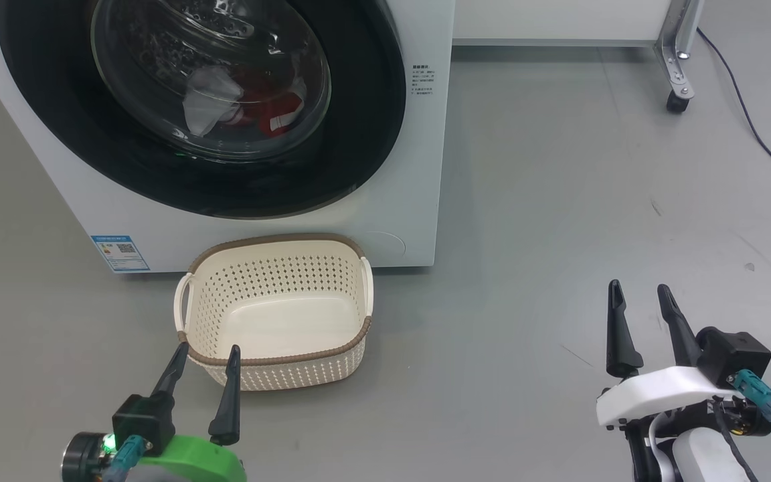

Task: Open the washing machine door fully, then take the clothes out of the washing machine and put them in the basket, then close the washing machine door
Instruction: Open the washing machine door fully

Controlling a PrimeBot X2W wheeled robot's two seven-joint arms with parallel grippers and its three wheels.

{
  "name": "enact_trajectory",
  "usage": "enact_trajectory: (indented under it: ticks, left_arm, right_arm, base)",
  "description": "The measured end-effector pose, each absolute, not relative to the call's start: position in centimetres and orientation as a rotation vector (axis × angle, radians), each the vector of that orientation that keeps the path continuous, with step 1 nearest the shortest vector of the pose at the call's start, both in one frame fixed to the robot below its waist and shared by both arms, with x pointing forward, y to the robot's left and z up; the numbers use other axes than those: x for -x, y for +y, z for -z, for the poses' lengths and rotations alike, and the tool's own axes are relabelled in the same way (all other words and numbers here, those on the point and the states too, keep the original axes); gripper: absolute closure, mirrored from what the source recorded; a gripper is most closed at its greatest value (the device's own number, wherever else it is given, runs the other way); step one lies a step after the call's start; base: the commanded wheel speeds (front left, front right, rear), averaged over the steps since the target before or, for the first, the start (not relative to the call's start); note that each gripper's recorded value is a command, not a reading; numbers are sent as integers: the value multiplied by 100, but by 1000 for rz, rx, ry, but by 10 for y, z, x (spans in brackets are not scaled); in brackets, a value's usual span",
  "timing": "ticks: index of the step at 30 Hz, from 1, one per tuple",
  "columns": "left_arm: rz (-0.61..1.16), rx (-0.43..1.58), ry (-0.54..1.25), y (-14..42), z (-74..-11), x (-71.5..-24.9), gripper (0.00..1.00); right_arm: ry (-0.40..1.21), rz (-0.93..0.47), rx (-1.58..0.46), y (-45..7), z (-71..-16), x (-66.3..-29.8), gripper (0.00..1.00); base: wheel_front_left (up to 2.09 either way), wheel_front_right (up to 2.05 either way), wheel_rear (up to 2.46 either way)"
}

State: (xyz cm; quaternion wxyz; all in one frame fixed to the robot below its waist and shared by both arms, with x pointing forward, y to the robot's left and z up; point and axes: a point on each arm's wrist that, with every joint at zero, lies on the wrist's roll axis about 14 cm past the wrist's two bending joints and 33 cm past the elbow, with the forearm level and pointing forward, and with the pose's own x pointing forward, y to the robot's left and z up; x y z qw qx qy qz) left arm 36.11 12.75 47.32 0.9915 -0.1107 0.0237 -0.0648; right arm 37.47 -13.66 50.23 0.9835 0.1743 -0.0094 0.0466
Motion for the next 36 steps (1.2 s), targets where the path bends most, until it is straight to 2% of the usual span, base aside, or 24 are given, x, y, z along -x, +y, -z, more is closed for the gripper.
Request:
enact_trajectory:
  ticks: [5,6,7,8,24,36]
  left_arm:
    - [129,222,53,127,-472,-361,0]
    - [129,222,54,127,-471,-361,0]
    - [129,222,55,127,-471,-361,0]
    - [129,222,56,127,-471,-360,0]
    - [142,222,65,124,-468,-367,0]
    - [132,223,87,127,-460,-374,0]
  right_arm:
    - [-20,-95,-350,-136,-503,-376,0]
    - [-21,-95,-350,-136,-503,-376,56]
    - [-20,-96,-349,-136,-503,-377,56]
    - [-20,-97,-348,-136,-503,-377,100]
    - [-29,-92,-325,-142,-503,-392,100]
    - [-31,-35,-475,-154,-503,-421,100]
  base:
    - [0,0,0]
    - [0,0,0]
    - [0,0,0]
    - [0,0,0]
    - [0,0,0]
    - [0,0,0]
